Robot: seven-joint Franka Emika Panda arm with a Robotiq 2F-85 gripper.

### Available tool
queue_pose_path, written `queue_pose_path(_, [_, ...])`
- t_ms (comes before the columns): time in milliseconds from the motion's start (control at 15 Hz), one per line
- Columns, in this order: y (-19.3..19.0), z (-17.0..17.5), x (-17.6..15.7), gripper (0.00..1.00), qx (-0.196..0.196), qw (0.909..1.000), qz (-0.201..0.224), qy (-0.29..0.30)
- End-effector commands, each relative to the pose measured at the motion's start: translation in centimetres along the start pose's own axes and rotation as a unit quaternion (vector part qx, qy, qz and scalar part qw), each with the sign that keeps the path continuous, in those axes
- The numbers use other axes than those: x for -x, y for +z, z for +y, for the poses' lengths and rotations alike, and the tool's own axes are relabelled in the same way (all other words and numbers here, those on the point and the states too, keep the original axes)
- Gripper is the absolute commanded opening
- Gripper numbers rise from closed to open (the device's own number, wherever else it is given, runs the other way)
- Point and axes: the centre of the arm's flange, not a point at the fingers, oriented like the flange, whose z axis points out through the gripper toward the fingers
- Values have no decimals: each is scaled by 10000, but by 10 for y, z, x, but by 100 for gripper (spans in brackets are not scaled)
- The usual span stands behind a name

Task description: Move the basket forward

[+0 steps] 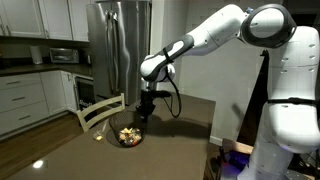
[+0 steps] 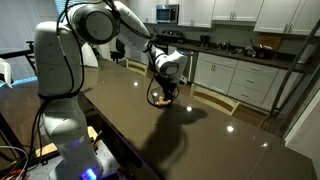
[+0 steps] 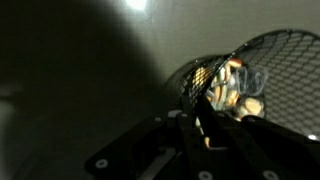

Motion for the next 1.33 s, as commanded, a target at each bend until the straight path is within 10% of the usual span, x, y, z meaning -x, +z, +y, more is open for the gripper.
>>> queue_pose_path(0, [2, 2, -2, 1, -94, 9999, 73, -62])
queue_pose_path(733, [-69, -31, 19, 5, -358, 9964, 312, -695])
queue_pose_path(1267, [-63, -46, 79, 5, -820, 9754, -969, -1800])
